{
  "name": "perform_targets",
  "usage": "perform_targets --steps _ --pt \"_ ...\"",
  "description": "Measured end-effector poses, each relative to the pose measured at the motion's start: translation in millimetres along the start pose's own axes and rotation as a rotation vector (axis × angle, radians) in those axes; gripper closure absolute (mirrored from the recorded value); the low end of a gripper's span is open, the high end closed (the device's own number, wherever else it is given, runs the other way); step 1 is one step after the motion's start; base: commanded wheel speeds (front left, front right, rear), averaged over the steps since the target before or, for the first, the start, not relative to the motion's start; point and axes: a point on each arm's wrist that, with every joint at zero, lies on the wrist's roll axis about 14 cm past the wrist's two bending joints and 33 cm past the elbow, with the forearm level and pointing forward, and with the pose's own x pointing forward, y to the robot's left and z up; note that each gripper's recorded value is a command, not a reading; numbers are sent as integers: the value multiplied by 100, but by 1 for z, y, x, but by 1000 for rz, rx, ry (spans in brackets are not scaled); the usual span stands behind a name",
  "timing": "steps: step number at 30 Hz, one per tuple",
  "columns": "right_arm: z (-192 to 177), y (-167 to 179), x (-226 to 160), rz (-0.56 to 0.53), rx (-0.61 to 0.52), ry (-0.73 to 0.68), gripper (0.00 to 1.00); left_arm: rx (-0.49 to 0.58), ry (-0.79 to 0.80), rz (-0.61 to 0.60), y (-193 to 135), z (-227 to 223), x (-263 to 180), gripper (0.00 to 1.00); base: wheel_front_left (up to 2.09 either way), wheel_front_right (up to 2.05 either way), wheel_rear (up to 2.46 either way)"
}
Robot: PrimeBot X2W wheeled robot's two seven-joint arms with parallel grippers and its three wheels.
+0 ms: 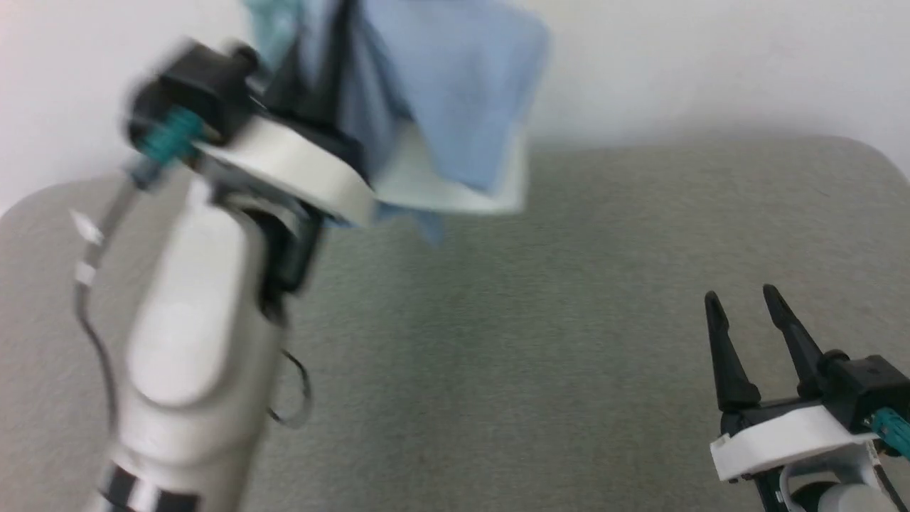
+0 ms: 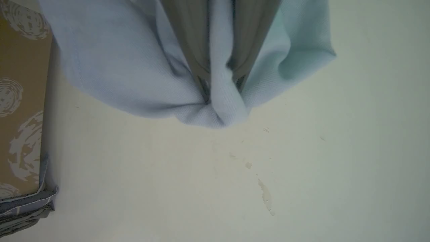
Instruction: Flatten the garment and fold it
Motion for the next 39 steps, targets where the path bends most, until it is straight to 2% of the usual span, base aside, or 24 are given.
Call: perform_targets --steps 3,7,11,14,15,16,17,23,29,35,39 --pt "0 -16 -13 -54 -6 9 0 -116 73 -82 -50 -32 -9 100 0 0 0" --pt "2 -29 -25 -98 -6 12 0 -264 316 -111 -96 -113 -58 100 0 0 0" --pt "1 -40 -34 -138 -10 18 0 -336 607 -83 -124 -196 -138 100 0 0 0" --pt "-2 -43 -36 -150 -12 30 0 -363 726 -49 -133 -227 -182 100 0 0 0" --pt "-2 -44 -36 -151 -11 32 0 -364 733 -49 -135 -230 -188 82 0 0 0" --pt "-2 -44 -36 -152 -11 31 0 -367 726 -50 -137 -230 -191 82 0 0 0" --pt "-1 -44 -36 -154 -12 30 0 -371 712 -46 -139 -228 -191 0 0 0 0" --pt "-3 -39 -38 -139 -7 39 0 -372 501 -9 -129 -186 -163 0 0 0 0" --pt "-6 -30 -39 -108 -6 57 0 -296 307 108 -83 -136 -139 0 0 0 0" --pt "-7 -15 -36 -59 -22 82 0 -148 325 274 -19 -132 -172 0 0 0 0" --pt "-14 -10 -36 -41 -38 125 0 -70 354 353 13 -130 -198 0 0 0 0"
